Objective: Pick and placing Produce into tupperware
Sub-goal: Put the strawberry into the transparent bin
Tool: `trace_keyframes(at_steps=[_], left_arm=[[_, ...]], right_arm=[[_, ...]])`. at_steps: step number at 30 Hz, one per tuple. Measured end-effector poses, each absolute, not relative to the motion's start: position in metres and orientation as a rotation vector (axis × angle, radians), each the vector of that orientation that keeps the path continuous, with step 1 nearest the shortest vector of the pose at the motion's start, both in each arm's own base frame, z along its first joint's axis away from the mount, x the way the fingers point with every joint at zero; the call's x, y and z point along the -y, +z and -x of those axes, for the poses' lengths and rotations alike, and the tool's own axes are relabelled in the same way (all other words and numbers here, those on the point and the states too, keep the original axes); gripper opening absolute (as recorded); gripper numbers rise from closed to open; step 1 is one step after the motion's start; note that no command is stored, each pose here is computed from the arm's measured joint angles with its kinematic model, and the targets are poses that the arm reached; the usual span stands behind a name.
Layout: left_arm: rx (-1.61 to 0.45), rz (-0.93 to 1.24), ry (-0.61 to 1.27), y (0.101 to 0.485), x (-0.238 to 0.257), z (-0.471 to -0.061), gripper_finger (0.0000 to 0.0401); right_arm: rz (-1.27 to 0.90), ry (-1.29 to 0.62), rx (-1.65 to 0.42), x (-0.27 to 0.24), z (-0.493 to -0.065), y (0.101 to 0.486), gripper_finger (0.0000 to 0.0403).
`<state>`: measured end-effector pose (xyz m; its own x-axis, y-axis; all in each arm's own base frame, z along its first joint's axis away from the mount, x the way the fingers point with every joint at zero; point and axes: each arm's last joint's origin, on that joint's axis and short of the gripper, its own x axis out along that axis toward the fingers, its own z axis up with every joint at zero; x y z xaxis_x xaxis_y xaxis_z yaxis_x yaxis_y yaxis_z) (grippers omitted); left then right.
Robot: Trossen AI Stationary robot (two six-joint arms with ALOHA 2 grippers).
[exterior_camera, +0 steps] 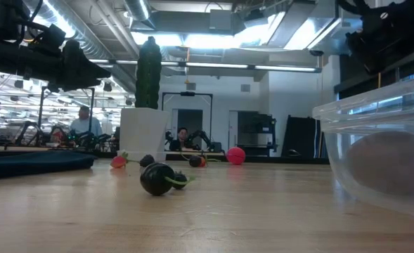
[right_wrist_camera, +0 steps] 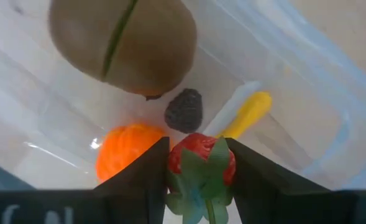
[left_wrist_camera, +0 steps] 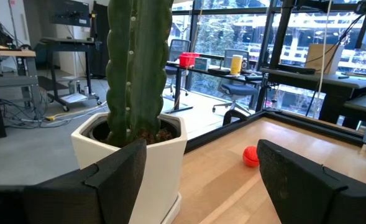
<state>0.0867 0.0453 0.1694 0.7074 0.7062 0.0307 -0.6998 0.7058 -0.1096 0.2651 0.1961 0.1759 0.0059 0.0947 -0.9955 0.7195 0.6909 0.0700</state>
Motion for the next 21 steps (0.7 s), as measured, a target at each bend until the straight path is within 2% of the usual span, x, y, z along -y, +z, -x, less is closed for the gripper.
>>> trace_keyframes(at_steps=[15,18,21], left_arm=[[0.072,0.091,0.782,0.1694,-0.0452,-0.0867,0.0298],[0.071,0.092,0.782,0.1693,-0.0453,-0.0867,0.0298],[0.072,0.092,0.782,0.1694,-0.0453,-0.0867,0.0298]], right_arm=[[-0.74,-0.543,-1.492,-0.1983,-0.2676,0.1761,0.0157],[-0.746,-0.548,-1.492,-0.1983,-0.2676,0.1761,0.0186],[-0.745,-0.547,-1.492,-0.1983,-0.2676,0.1761,0.0232]])
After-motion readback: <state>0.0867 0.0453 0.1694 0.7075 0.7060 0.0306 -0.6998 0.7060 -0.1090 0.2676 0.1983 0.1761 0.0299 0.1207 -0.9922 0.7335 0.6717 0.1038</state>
